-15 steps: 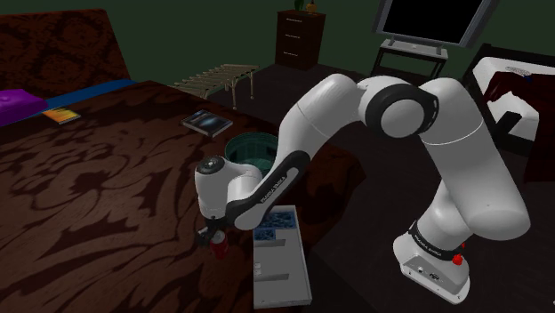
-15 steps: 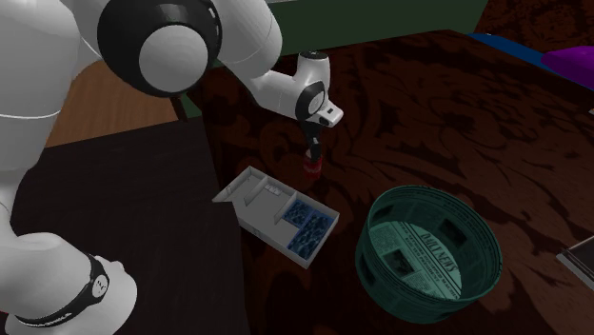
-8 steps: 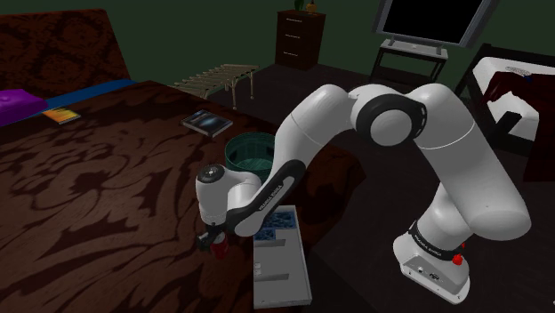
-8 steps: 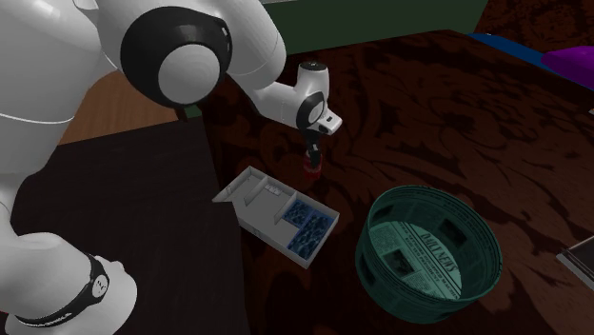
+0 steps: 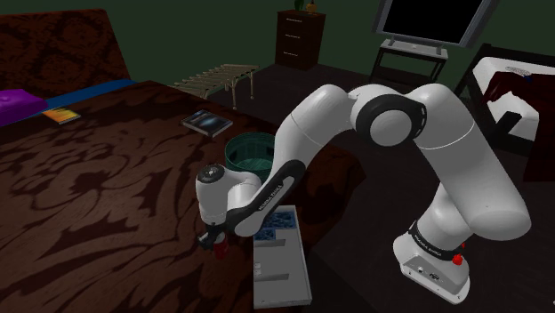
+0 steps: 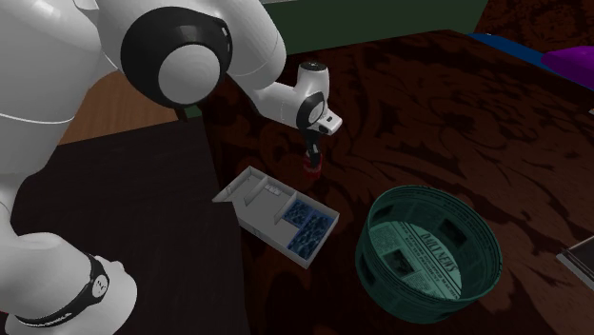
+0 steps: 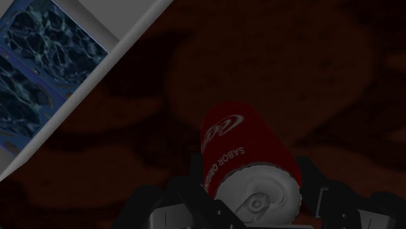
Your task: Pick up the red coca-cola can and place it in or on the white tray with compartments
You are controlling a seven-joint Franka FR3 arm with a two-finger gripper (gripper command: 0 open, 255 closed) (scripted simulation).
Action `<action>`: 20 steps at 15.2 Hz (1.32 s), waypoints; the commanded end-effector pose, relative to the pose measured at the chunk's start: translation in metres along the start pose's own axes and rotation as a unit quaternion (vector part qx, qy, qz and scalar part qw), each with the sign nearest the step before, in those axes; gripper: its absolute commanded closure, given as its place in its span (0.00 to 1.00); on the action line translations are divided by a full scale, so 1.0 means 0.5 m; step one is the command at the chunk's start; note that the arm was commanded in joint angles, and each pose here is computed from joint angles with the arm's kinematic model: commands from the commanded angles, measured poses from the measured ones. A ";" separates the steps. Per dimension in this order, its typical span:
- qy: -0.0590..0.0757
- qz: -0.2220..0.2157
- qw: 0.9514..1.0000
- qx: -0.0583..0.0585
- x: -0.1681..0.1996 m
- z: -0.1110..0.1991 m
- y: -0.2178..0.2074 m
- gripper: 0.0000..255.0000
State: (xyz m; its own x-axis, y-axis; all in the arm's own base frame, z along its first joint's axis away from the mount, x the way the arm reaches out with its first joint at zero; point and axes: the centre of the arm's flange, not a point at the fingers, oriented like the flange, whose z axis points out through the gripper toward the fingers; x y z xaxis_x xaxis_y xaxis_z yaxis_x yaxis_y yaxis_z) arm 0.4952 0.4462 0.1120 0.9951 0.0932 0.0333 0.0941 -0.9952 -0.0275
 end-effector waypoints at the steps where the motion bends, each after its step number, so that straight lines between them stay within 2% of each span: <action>1: 0.000 0.000 1.000 0.000 -0.001 0.001 0.000 1.00; 7: 0.000 0.000 1.000 0.000 -0.001 0.001 0.000 1.00; 20: 0.000 0.000 1.000 0.000 0.004 -0.136 -0.004 1.00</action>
State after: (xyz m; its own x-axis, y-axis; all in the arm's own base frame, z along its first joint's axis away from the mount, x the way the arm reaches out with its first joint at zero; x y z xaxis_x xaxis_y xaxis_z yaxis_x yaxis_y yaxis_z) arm 0.4949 0.4461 0.1747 0.9951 0.0935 0.0322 0.0944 -0.9952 -0.0272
